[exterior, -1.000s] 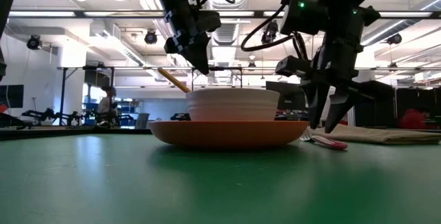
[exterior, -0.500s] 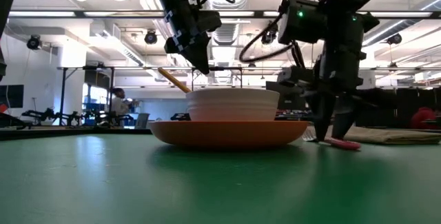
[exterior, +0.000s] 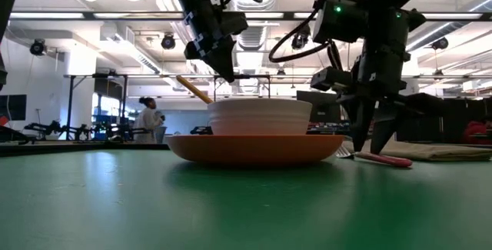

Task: Set table place
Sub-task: Put the pink fork to the right of the orange plate, then return to Home Position

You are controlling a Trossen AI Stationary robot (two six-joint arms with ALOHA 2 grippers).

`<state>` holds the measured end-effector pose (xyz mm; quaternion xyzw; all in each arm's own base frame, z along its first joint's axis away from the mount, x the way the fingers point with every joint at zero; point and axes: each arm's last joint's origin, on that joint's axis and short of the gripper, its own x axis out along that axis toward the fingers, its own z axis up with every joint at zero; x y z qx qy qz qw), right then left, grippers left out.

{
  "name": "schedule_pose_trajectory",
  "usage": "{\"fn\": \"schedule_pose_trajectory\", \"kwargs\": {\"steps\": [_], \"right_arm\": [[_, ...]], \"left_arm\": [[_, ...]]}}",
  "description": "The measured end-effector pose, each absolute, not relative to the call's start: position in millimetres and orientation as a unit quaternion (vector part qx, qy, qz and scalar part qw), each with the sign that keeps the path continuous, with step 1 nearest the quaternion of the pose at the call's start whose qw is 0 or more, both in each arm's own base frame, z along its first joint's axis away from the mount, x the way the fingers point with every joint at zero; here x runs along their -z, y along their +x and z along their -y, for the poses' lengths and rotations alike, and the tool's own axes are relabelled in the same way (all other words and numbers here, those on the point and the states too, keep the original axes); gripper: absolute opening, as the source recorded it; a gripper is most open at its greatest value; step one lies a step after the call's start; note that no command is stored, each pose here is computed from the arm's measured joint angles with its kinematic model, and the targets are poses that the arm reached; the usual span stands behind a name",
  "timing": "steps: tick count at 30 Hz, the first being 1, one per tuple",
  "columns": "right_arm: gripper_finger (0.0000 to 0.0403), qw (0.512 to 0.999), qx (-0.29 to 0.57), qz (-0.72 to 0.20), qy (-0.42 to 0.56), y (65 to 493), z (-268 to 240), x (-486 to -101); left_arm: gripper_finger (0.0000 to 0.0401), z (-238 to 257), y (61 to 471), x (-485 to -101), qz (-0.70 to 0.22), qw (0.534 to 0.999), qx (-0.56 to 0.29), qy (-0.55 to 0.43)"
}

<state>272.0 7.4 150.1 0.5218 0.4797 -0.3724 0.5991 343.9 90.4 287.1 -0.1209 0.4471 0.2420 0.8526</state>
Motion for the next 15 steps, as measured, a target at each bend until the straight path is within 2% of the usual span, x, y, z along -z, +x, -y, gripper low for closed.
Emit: {"fn": "schedule_pose_trajectory", "kwargs": {"steps": [3, 7, 10, 15], "right_arm": [[0.0107, 0.610, 0.360, -0.477, 0.520, 273.2, -7.4, -156.7], [0.0107, 0.656, 0.357, -0.456, 0.485, 274.1, -4.4, -181.6], [0.0107, 0.688, 0.386, -0.457, 0.412, 267.3, 8.1, -207.1], [0.0107, 0.743, 0.362, -0.480, 0.294, 247.7, 29.0, -273.8]], "left_arm": [[0.0000, -90.5, 344.5, -287.5, -0.444, 0.854, -0.242, -0.121], [0.0000, -90.4, 345.6, -297.3, -0.435, 0.865, -0.224, -0.108], [0.0000, -90.6, 344.5, -328.2, -0.386, 0.893, -0.219, -0.074], [0.0000, -90.8, 324.2, -385.7, -0.289, 0.908, -0.302, -0.037]]}}
